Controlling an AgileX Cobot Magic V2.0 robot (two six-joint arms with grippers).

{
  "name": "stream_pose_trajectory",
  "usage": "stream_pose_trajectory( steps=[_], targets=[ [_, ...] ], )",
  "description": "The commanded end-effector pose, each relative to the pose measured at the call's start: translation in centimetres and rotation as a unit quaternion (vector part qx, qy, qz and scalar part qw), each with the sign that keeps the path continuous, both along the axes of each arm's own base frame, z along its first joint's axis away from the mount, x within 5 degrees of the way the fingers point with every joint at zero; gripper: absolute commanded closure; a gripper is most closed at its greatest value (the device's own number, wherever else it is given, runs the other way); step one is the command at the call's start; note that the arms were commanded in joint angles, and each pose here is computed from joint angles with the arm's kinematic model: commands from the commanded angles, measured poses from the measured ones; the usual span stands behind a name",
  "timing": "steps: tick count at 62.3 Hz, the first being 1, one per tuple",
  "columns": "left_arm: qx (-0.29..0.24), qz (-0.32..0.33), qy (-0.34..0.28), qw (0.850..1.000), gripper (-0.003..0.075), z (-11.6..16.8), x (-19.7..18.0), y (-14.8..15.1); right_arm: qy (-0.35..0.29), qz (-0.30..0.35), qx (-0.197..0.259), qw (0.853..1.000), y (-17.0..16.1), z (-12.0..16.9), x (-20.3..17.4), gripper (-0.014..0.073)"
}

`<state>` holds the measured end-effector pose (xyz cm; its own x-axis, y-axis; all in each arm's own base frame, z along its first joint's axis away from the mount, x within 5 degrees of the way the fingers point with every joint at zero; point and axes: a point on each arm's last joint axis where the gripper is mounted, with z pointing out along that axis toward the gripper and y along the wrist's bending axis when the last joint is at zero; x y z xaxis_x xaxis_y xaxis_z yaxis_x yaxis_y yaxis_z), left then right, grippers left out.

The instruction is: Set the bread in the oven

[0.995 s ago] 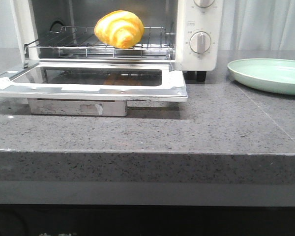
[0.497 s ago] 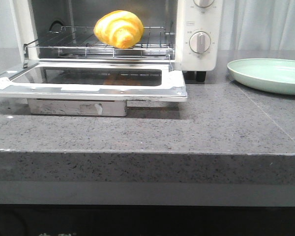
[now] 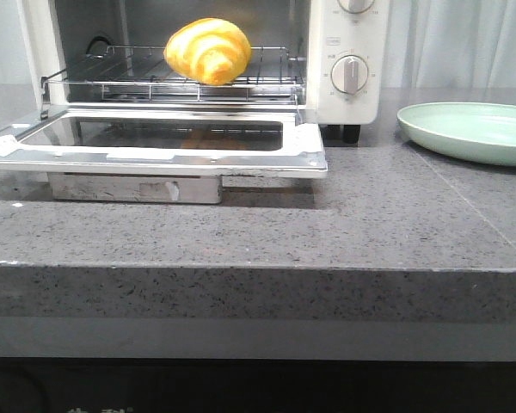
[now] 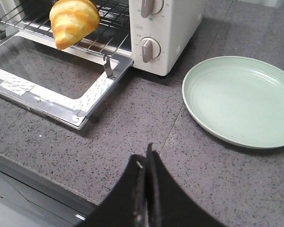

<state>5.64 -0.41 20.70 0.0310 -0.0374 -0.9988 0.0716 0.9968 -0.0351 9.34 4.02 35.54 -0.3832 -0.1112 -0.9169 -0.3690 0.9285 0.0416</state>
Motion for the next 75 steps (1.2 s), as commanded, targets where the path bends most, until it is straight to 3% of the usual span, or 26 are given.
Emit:
stream_pose_trajectory(
  steps=[1, 65, 75],
  targets=[
    [0.000, 0.003, -0.043, 0.999, 0.0738, 0.0, -0.2, 0.1, -0.049, 0.001, 0.016, 0.999, 0.0, 1.5, 0.2, 0.0665],
    [0.003, -0.017, -0.044, 0.999, 0.0738, 0.0, -0.2, -0.2, -0.050, 0.001, 0.016, 0.999, 0.0, 1.4, 0.2, 0.0665],
    [0.003, -0.017, -0.044, 0.999, 0.0738, 0.0, -0.2, -0.2, -0.086, -0.026, 0.040, 0.995, -1.0, 0.3, -1.0, 0.0665]
  ],
)
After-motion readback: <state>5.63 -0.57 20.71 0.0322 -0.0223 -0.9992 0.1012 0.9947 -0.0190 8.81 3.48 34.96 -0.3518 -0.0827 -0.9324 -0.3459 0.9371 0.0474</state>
